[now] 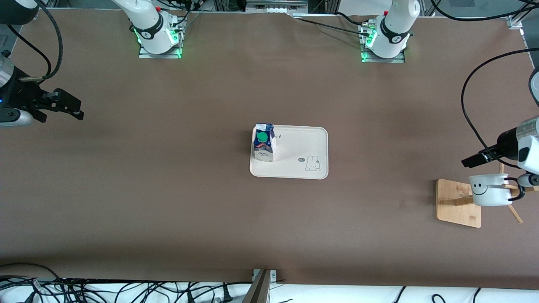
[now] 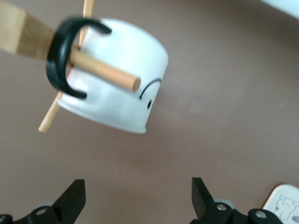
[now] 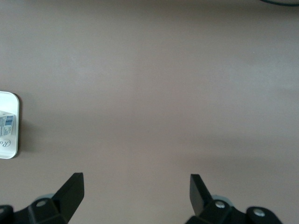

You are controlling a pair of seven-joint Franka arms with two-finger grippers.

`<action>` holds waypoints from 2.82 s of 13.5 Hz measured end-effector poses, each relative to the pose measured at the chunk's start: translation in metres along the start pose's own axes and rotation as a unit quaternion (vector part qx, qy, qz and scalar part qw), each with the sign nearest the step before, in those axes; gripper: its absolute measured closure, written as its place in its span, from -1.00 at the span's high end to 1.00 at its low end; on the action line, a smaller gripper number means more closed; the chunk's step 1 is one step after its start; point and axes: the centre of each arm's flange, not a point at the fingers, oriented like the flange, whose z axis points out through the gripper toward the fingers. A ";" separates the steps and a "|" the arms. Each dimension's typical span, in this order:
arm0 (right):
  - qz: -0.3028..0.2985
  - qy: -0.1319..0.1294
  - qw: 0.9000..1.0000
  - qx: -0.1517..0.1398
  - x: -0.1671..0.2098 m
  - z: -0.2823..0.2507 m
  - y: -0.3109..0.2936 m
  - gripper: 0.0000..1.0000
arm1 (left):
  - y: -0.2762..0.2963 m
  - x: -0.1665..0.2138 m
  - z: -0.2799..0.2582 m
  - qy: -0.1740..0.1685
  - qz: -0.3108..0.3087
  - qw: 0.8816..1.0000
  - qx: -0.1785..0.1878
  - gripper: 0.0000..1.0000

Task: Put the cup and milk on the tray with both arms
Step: 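Lower the left gripper onto the white mug rim on the stand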

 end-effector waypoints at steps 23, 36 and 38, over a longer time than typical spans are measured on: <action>0.000 0.000 1.000 0.000 0.000 0.000 0.000 1.00 | -0.014 0.001 0.060 0.163 -0.147 0.971 -0.097 0.12; 0.000 0.000 1.000 0.000 0.000 0.000 0.000 1.00 | -0.007 -0.005 0.048 0.122 -0.134 0.980 -0.081 -0.79; 0.000 0.000 1.000 0.000 0.000 0.000 0.000 1.00 | -0.007 -0.005 0.046 0.113 -0.133 0.982 -0.077 -0.81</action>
